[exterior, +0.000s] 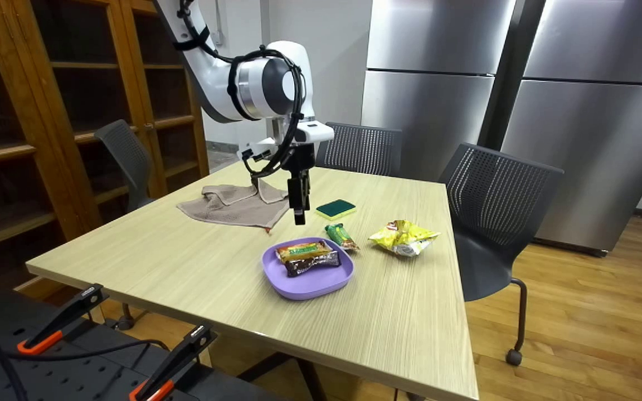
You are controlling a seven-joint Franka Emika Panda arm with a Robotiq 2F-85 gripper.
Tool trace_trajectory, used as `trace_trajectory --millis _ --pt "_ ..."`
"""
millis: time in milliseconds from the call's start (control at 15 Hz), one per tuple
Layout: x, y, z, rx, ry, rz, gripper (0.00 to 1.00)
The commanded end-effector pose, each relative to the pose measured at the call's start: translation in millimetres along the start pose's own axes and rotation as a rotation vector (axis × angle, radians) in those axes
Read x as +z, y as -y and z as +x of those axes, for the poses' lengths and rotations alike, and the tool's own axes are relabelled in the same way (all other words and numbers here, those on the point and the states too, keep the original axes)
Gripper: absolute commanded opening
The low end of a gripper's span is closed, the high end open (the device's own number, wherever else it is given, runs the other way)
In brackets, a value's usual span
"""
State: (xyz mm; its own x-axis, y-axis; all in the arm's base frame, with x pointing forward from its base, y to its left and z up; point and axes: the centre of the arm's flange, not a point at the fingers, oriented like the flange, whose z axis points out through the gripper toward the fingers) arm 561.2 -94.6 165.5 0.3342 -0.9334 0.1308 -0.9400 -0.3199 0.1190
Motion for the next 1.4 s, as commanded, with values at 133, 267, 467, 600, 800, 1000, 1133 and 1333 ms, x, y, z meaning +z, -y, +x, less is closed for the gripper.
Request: trace_trajectory --millis 133,267,467,600,800,1000,1133,1333 --pt "0.1 0.5 0.2 0.0 -0.001 0.0 1.0" --pt "0.0 0.7 0.3 0.0 -0.001 0.001 1.0" --pt "-1.9 1.0 -5.0 0.011 -0.006 -0.009 1.0" --pt "-3.0 0.2 -5.6 0.005 -0.002 -0.013 1.0" --pt "-4.4 -0.2 -1.4 -0.017 -0.002 -0.018 1.0" --pt "-3.6 -0.4 4.8 -0.049 -0.009 -0.013 1.0" --pt "-3.6 1.3 8.5 -0.061 -0.018 -0.012 1.0" --pt "-2.3 3.9 13.4 -0.091 -0.028 -0.004 1.0"
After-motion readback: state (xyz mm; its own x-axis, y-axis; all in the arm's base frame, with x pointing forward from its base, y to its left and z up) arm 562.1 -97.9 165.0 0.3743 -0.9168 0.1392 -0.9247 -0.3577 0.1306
